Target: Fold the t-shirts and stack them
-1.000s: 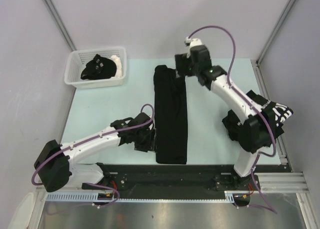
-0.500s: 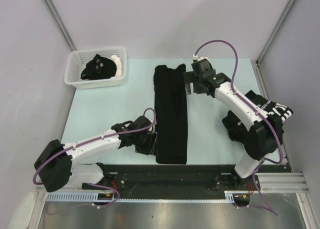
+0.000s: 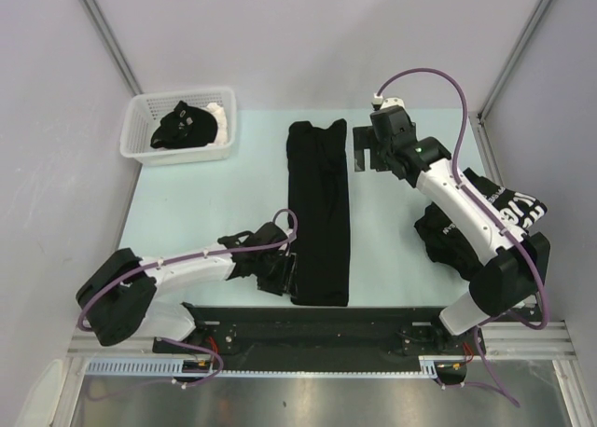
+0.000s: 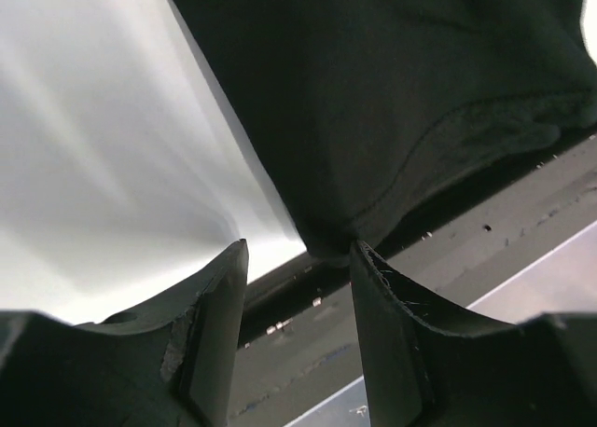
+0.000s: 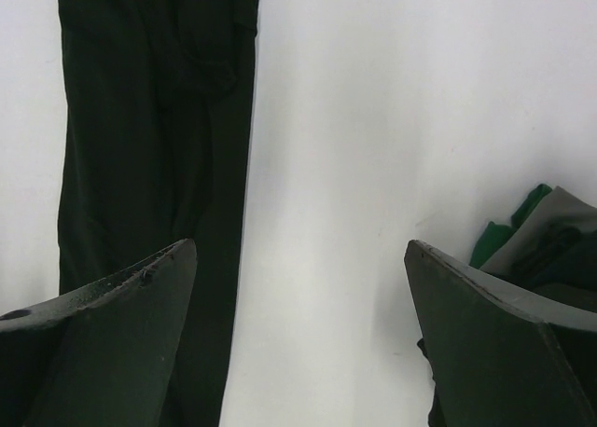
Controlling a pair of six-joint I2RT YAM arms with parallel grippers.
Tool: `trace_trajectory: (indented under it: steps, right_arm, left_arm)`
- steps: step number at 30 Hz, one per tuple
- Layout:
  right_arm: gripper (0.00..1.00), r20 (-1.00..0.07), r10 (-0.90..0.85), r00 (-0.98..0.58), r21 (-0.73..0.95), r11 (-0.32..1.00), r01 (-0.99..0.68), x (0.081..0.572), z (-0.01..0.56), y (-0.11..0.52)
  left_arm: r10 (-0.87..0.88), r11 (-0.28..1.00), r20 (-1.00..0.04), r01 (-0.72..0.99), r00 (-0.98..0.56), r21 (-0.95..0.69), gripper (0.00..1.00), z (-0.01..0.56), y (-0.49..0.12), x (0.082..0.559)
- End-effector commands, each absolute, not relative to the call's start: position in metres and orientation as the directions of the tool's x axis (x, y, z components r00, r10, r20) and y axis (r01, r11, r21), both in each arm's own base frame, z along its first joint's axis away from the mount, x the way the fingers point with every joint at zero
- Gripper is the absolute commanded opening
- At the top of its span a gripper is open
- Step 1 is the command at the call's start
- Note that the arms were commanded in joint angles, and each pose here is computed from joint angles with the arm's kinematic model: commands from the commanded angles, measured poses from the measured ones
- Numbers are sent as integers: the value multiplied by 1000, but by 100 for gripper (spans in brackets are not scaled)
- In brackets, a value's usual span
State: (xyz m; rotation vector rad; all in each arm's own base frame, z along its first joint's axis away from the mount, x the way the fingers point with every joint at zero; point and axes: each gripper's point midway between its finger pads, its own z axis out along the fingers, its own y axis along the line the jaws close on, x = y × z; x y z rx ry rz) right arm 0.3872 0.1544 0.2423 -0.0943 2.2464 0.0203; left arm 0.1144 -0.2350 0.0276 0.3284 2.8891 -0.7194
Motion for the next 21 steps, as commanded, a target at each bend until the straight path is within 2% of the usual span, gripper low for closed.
trace_trajectory:
  steps: [1,15,17,18,20,21]
  right_arm:
    - [100,-807,-50,-588,-29,999,-45,383,267,138]
    - [100,-796,-50,-603,-24,998,-51,385,263,130]
    - [100,-792,-51,-608,-25,998,-50,385,261,130]
    - [100,-792,-51,-609,-27,998,-49,386,260,130]
    - [100,-790,-47,-611,-21,999,-49,386,259,131]
    - [99,-788,-50,-614,-22,998,-52,386,258,131]
  left_arm:
    - [176,841,-202,254,-963,-478,52,24,-247,118]
    - [181,847,-168,241,-969,-474,50,11,-257,113]
    - [189,850,-162,244,-968,-467,45,11,-257,111]
    - [195,850,-157,247,-968,-466,40,11,-257,108]
    - [196,850,-156,247,-968,-465,37,12,-257,106]
    - [198,850,-157,249,-968,-464,32,12,-257,105]
